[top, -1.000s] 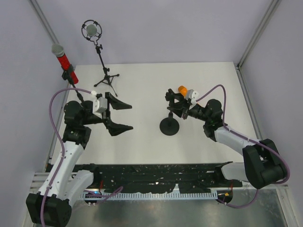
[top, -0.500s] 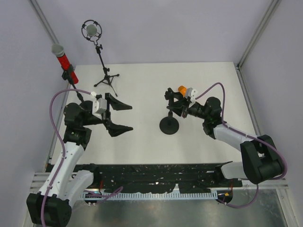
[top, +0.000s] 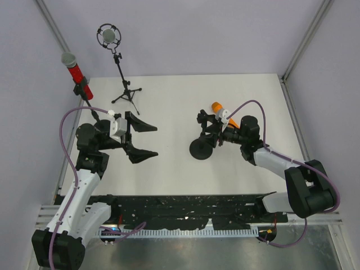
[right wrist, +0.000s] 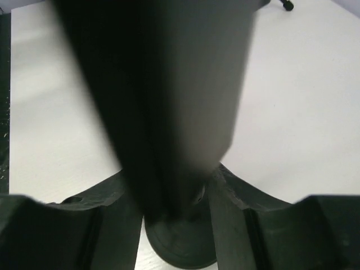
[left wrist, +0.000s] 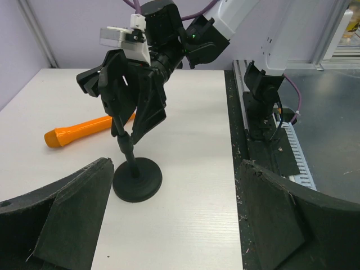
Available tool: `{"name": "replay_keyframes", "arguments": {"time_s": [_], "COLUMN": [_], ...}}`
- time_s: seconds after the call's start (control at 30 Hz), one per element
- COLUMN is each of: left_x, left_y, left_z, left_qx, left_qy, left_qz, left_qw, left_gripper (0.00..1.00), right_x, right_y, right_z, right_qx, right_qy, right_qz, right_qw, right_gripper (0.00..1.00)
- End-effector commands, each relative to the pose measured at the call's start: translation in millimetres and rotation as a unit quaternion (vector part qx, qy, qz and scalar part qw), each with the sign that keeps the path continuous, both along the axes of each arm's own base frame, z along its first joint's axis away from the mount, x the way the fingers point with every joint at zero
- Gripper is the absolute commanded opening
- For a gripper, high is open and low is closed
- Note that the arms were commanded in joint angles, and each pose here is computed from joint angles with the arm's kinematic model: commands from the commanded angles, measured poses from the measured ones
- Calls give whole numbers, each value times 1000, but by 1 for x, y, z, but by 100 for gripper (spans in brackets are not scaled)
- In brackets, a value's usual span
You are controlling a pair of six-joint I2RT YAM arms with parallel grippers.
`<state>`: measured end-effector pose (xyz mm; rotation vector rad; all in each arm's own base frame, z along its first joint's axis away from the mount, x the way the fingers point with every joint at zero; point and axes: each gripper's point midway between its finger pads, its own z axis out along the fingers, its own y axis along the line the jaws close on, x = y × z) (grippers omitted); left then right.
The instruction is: Remove the microphone from the stand
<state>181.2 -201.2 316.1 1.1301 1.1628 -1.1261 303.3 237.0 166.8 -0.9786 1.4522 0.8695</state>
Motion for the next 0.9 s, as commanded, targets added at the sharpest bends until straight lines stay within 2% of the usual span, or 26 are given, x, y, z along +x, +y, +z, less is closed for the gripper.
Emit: {"name": "replay_keyframes", "arguments": {"time_s": [0.0, 0.03, 0.1, 0.3, 0.43, 0.57, 0.77, 0.83, 0.87], "left_x": [-4, -2, -2, -3, -3, -4, -6, -7, -6], "left_y": [1, 1, 1, 1, 1, 1, 1, 1, 1], "left_z": [6, 7, 7, 7, 7, 8, 8, 7, 7], "left_qx": [-4, -5, -5, -7, -7, -9, -10, -9, -9], "left_qy": [-21, -21, -21, -25, -25, -29, -30, -30, -29], "left_qz": [-4, -3, -3, -2, -3, -4, -4, -5, -5], "left_qw": [1000, 1000, 1000, 1000, 1000, 1000, 999, 999, 1000], "left_gripper": [97, 97, 97, 98, 98, 97, 98, 97, 97], "right_x": [-12, -13, -14, -21, -17, -10, 0, 6, 10], "right_y": [-4, -3, -4, -13, -19, -24, -15, -12, -10], "right_z": [13, 19, 33, 86, 121, 141, 159, 162, 161], "right_qx": [4, 6, 14, 27, 7, -15, 6, 12, 13], "right_qy": [16, 13, 7, -40, -68, -76, -75, -67, -60], "right_qz": [1, 2, 0, -15, -35, -49, -46, -50, -50], "right_qw": [1000, 1000, 1000, 999, 997, 996, 996, 996, 997], "right_gripper": [56, 65, 72, 83, 89, 90, 90, 81, 72]}}
